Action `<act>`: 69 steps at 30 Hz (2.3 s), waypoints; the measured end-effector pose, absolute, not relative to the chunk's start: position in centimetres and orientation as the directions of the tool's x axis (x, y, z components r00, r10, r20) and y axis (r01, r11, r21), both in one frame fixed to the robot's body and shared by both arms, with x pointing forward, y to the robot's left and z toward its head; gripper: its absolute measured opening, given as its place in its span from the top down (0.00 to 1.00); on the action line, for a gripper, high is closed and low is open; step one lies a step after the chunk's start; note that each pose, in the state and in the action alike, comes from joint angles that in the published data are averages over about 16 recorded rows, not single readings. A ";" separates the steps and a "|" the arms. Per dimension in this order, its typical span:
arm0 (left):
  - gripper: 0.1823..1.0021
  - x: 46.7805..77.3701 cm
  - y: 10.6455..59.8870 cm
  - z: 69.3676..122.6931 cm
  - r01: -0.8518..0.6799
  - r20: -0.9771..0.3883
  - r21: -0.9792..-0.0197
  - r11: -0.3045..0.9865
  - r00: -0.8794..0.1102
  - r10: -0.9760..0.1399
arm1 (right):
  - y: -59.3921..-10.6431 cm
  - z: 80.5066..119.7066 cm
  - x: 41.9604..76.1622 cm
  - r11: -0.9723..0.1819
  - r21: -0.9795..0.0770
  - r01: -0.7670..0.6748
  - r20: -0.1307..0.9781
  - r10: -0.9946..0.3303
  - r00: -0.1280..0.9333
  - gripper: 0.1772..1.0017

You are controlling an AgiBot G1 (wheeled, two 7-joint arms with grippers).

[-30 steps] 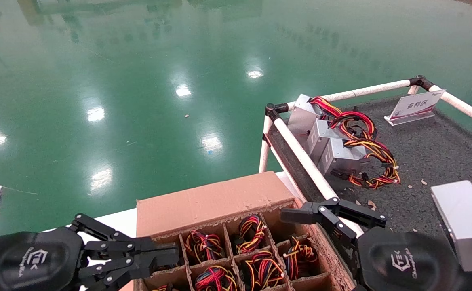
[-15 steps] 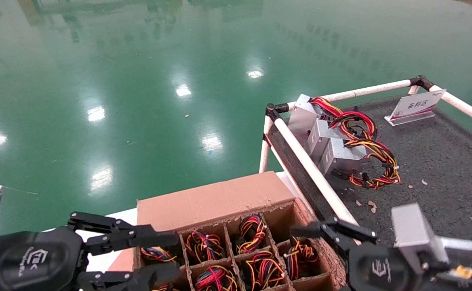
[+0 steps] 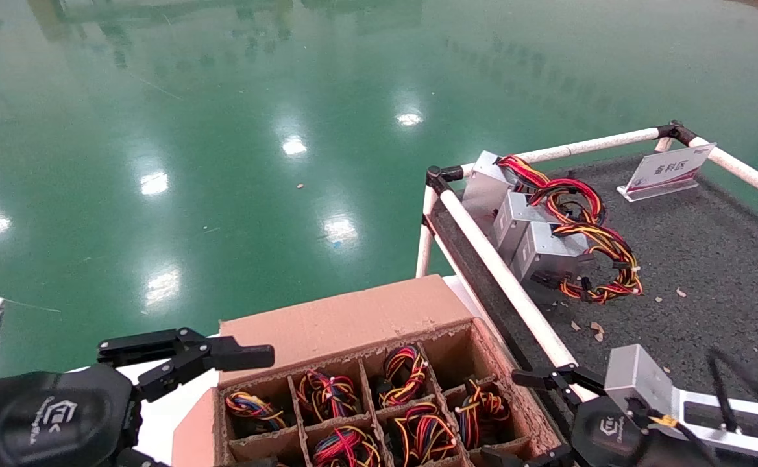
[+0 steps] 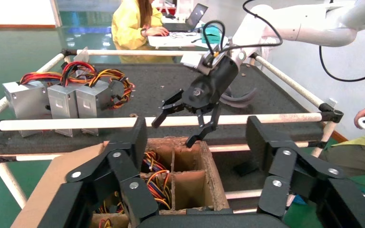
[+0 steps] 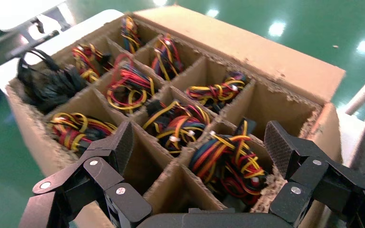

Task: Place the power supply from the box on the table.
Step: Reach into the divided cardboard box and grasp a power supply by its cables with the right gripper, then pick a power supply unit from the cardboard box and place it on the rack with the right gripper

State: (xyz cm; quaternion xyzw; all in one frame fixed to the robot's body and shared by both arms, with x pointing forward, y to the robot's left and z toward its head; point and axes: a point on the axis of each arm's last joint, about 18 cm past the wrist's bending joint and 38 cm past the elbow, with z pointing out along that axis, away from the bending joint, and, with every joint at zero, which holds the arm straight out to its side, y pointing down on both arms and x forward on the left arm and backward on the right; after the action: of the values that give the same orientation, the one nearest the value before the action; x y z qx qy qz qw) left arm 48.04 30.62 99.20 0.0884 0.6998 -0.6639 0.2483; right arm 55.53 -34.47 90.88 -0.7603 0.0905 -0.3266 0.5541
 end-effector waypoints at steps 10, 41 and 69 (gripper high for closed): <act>0.18 48.0 30.6 99.2 0.454 -0.465 -0.885 0.103 -0.861 -0.206 | -33.7 90.2 58.5 -0.373 -0.907 0.196 0.388 -0.555 0.736 0.00; 0.00 48.0 30.6 99.2 0.454 -0.465 -0.885 0.103 -0.861 -0.206 | -33.2 88.5 60.8 -0.369 -0.922 0.117 0.329 -0.588 0.739 0.46; 0.00 48.0 30.6 99.2 0.454 -0.465 -0.885 0.103 -0.861 -0.206 | -33.8 92.2 58.2 -0.089 -0.993 0.080 0.118 -0.611 0.783 0.87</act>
State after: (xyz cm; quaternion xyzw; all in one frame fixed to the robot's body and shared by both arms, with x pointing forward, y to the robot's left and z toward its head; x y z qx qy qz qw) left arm 48.04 30.62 99.20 0.0884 0.6998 -0.6639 0.2483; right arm 58.15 -33.77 92.23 -0.6878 0.1928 -0.2671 0.6468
